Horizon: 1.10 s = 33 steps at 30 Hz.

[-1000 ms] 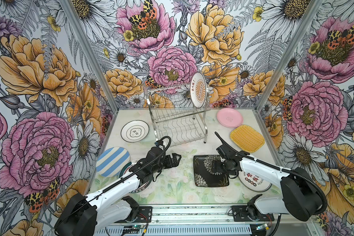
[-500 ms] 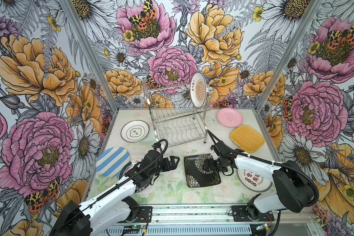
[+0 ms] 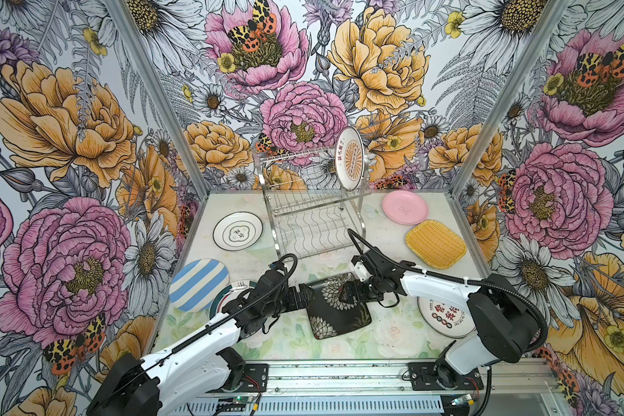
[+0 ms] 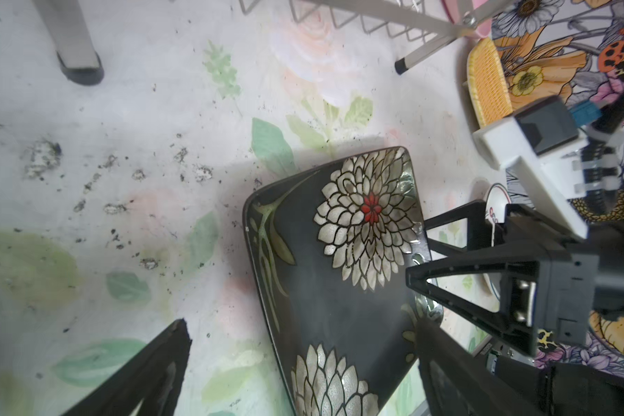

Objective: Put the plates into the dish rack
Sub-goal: 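Grasp the dark square plate with the right gripper and slide it toward the left gripper, then grip the square plate's near edge with the left gripper while the right holds it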

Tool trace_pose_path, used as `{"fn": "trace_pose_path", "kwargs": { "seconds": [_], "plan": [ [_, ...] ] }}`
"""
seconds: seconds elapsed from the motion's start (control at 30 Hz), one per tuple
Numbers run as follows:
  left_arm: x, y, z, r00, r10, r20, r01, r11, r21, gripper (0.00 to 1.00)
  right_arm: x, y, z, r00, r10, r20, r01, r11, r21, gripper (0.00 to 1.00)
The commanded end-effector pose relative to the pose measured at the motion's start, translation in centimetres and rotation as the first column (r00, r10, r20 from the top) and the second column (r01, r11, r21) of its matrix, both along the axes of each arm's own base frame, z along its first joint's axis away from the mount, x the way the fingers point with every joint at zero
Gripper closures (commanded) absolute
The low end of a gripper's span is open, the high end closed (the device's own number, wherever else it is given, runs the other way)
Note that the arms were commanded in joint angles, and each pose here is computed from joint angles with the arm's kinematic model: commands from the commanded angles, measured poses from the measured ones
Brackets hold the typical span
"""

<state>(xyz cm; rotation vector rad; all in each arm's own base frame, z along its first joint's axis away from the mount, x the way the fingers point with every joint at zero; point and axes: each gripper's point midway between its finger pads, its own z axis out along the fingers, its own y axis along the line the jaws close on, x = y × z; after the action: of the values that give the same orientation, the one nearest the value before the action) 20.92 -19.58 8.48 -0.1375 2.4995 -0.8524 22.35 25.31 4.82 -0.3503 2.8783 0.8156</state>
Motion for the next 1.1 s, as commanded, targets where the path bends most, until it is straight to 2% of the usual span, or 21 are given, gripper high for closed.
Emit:
{"fn": "trace_pose_path", "kwargs": {
  "seconds": [0.0, 0.27, 0.47, 0.83, 1.07],
  "plan": [
    [-1.5, -0.8, -1.1, 0.996, -0.030, -0.079, 0.027, 0.999, -0.035, 0.04, 0.9, -0.1, 2.1, 0.999, -0.016, 0.043, 0.012, 0.996, 0.084, 0.08],
    [-2.0, -3.1, -2.3, 0.986, -0.103, -0.131, 0.081, 0.983, -0.167, 0.18, 0.7, -3.3, 2.9, 0.997, -0.064, 0.036, 0.060, 0.993, 0.105, 0.08],
    [-1.8, -3.2, -3.3, 0.984, -0.113, -0.140, 0.086, 0.979, -0.185, 0.29, 0.6, -4.0, 3.6, 0.996, -0.078, 0.043, 0.072, 0.990, 0.124, 0.08],
    [-1.4, -3.2, -4.7, 0.985, -0.116, -0.127, 0.085, 0.971, -0.223, 0.40, 0.6, -4.5, 4.1, 0.994, -0.096, 0.052, 0.088, 0.986, 0.142, 0.08],
    [-1.2, -3.9, -5.6, 0.983, -0.129, -0.132, 0.097, 0.970, -0.225, 0.56, 0.6, -4.8, 4.4, 0.992, -0.110, 0.056, 0.101, 0.984, 0.149, 0.09]
  ]
}}
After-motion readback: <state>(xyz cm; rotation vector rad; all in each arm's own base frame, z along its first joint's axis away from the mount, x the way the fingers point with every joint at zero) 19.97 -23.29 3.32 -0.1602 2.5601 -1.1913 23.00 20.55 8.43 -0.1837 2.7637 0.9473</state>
